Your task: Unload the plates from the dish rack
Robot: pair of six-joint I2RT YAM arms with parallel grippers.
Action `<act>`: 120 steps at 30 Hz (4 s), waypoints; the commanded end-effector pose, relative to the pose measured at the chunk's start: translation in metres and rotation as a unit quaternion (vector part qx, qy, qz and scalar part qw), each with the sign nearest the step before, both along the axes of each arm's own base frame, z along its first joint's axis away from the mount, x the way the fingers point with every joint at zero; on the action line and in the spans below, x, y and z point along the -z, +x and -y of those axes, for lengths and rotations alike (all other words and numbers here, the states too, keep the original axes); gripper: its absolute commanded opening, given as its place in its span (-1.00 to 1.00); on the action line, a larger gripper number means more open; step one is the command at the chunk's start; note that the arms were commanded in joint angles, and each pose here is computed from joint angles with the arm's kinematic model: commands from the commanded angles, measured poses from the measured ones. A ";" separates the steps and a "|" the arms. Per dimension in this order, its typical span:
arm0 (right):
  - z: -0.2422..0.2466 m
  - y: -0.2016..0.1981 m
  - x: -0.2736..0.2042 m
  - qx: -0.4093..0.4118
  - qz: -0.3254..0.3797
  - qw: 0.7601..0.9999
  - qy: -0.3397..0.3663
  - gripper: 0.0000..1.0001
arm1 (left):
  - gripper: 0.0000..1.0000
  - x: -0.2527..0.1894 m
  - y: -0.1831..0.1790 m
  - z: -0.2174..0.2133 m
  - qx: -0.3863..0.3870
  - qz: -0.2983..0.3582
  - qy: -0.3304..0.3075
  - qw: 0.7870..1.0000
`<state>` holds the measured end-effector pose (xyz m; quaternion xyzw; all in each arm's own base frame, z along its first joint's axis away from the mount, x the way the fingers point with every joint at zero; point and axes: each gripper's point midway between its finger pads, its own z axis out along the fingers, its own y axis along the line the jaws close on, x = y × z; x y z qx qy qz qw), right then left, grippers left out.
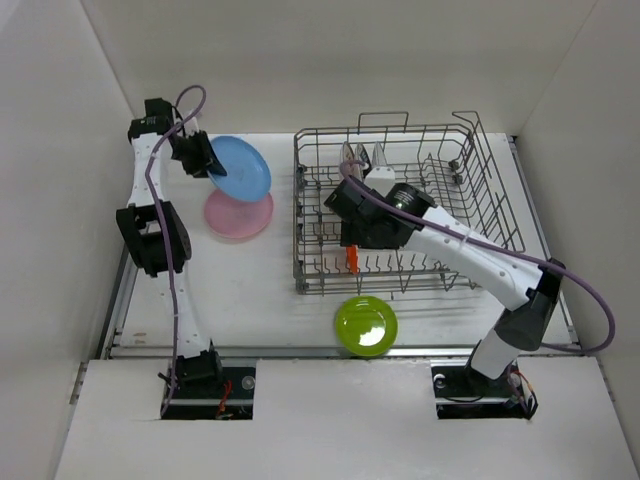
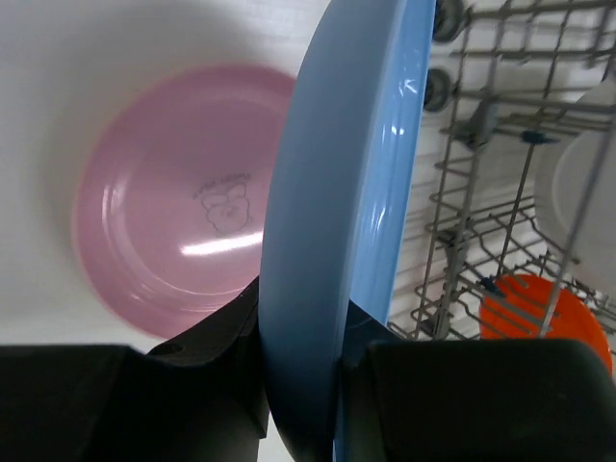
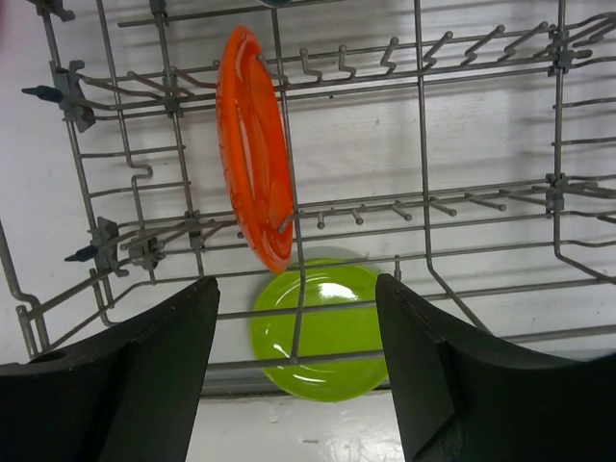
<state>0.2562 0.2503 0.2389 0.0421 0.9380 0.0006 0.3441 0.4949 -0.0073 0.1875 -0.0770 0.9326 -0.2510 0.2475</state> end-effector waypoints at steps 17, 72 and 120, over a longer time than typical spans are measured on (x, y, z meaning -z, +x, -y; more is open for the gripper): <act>-0.049 0.024 0.041 -0.099 -0.045 0.993 0.041 0.19 | 0.39 0.090 -0.042 -0.018 0.060 -0.126 0.017 0.990; -0.038 -0.215 -0.017 -0.369 -0.174 0.911 0.054 -1.00 | 1.00 -0.093 -0.066 0.052 0.145 0.089 0.317 0.933; 0.076 -0.022 -0.060 0.065 0.101 0.985 0.127 0.69 | 0.59 -0.122 -0.024 0.266 0.135 0.261 0.203 0.934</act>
